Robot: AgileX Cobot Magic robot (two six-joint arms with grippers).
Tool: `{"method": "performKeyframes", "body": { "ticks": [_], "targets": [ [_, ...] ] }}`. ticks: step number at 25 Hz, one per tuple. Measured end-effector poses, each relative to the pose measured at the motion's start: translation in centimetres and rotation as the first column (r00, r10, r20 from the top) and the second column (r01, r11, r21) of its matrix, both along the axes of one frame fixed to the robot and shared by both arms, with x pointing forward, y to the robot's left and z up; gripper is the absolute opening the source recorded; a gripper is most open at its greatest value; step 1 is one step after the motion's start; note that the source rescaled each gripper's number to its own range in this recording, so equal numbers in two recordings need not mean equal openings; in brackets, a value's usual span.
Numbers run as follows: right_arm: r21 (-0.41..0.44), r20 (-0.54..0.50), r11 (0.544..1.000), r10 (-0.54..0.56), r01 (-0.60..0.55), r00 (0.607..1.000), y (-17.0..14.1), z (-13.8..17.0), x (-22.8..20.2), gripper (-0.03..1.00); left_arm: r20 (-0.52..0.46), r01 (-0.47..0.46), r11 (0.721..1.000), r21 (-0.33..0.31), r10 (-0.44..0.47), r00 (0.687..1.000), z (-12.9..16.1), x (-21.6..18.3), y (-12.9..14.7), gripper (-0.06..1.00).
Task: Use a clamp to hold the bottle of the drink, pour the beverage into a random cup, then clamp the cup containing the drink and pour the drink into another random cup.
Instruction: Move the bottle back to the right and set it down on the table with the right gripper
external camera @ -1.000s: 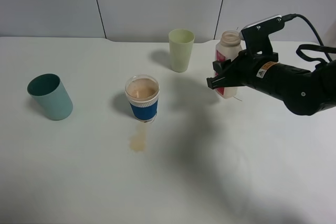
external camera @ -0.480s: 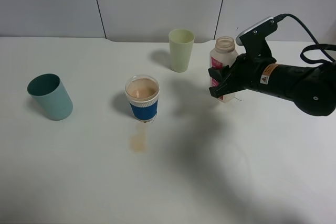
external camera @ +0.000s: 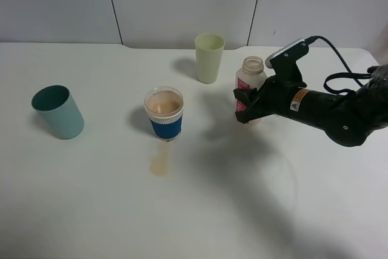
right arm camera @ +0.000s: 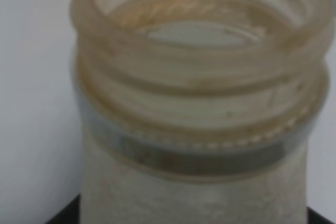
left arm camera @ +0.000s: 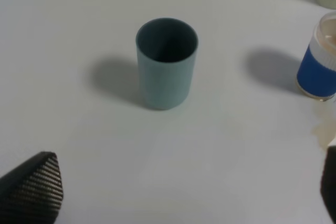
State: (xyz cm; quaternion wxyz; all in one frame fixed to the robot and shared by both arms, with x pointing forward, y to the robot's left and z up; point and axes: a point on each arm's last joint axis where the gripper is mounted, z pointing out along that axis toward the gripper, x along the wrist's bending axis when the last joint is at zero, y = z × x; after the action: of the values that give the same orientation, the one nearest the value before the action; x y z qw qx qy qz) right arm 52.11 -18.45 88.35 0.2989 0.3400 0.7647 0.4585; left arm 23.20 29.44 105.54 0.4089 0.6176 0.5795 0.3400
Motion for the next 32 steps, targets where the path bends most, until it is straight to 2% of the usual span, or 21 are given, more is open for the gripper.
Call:
{"method": "performKeyframes", "body": {
  "ticks": [15, 24, 32],
  "targets": [
    [0.025, 0.022, 1.0, 0.002, -0.002, 1.0, 0.05, -0.3, 0.14, 0.0, 0.0, 0.0, 1.0, 0.0, 0.0, 1.0, 0.0, 0.0, 0.0, 1.0],
    [0.066, 0.078, 0.998, 0.006, -0.011, 0.997, 0.23, 0.19, 0.28, 0.0, 0.0, 0.0, 1.0, 0.0, 0.0, 1.0, 0.0, 0.0, 0.0, 1.0],
    [0.077, 0.073, 0.997, -0.012, 0.006, 0.997, 0.14, 0.2, 0.35, 0.0, 0.0, 0.0, 1.0, 0.0, 0.0, 1.0, 0.0, 0.0, 0.0, 1.0]
  ]
}}
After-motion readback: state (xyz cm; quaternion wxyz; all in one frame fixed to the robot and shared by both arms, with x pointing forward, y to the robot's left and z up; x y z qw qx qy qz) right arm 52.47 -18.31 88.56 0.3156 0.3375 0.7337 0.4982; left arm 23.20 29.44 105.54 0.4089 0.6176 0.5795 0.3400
